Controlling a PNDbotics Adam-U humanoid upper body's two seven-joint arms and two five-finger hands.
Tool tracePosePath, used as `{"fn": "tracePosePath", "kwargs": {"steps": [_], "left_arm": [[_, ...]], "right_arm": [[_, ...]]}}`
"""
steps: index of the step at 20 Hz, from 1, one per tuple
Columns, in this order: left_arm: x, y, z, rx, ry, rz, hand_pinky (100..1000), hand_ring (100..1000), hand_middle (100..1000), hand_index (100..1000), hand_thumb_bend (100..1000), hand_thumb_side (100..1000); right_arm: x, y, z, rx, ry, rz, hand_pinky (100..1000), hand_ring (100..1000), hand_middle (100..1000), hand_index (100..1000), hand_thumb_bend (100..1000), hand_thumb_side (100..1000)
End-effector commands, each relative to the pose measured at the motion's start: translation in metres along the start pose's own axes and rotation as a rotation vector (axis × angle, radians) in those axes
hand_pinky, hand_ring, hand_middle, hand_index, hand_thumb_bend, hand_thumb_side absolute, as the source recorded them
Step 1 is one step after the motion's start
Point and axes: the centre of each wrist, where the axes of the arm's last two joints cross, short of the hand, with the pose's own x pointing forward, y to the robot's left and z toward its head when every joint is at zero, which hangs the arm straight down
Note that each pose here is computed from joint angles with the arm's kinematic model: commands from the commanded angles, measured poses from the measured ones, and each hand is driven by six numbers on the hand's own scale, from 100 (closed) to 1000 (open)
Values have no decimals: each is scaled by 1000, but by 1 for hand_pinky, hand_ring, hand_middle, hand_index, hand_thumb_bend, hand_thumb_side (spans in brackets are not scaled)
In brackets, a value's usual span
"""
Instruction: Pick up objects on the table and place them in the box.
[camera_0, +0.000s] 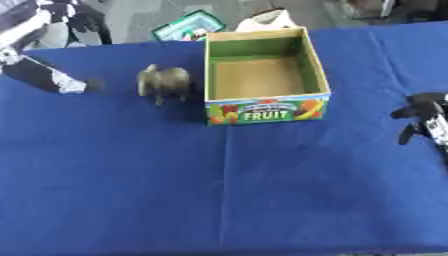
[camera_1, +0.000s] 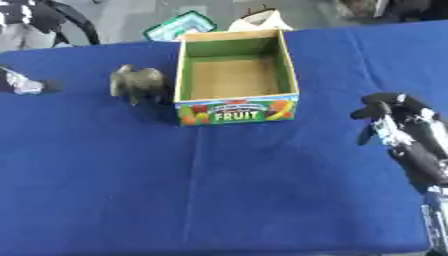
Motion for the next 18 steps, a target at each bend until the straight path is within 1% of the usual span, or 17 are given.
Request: {"fn": "tracePosePath", "kwargs": {"steps": [1, 3, 4, 7, 10, 14, 18], "left_arm": [[-15, 6, -4, -42, 33, -59, 733, 762, 772, 876, 686, 302], [-21, 5, -13, -58, 37, -76, 733, 764, 769, 873, 703, 298], [-23, 3, -18, -63, 41, -84, 730, 759, 763, 869, 697, 283], [-28, -6, -35, -57, 48, -83, 722, 747, 749, 858, 666, 276], [-29, -16, -52, -50, 63, -81, 720, 746, 750, 859, 670, 283], [-27, -29, -71, -73, 92, -117, 725, 758, 759, 863, 698, 320], [-25, -43, -84, -113, 119, -152, 727, 765, 758, 863, 715, 349]], "right_arm": [[5, -3, -2, 18, -12, 28, 371, 651, 510, 691, 100, 445], [5, -3, -1, 21, -9, 30, 371, 651, 510, 691, 100, 445], [5, -3, -1, 23, -8, 30, 371, 651, 510, 691, 100, 446], [5, -2, -2, 31, -6, 28, 371, 651, 510, 691, 100, 447], [5, 0, -3, 42, -7, 25, 371, 651, 510, 691, 100, 446], [4, 1, -2, 49, -4, 23, 370, 652, 510, 691, 100, 447], [5, 2, -3, 57, -5, 23, 370, 652, 509, 691, 100, 448]]}}
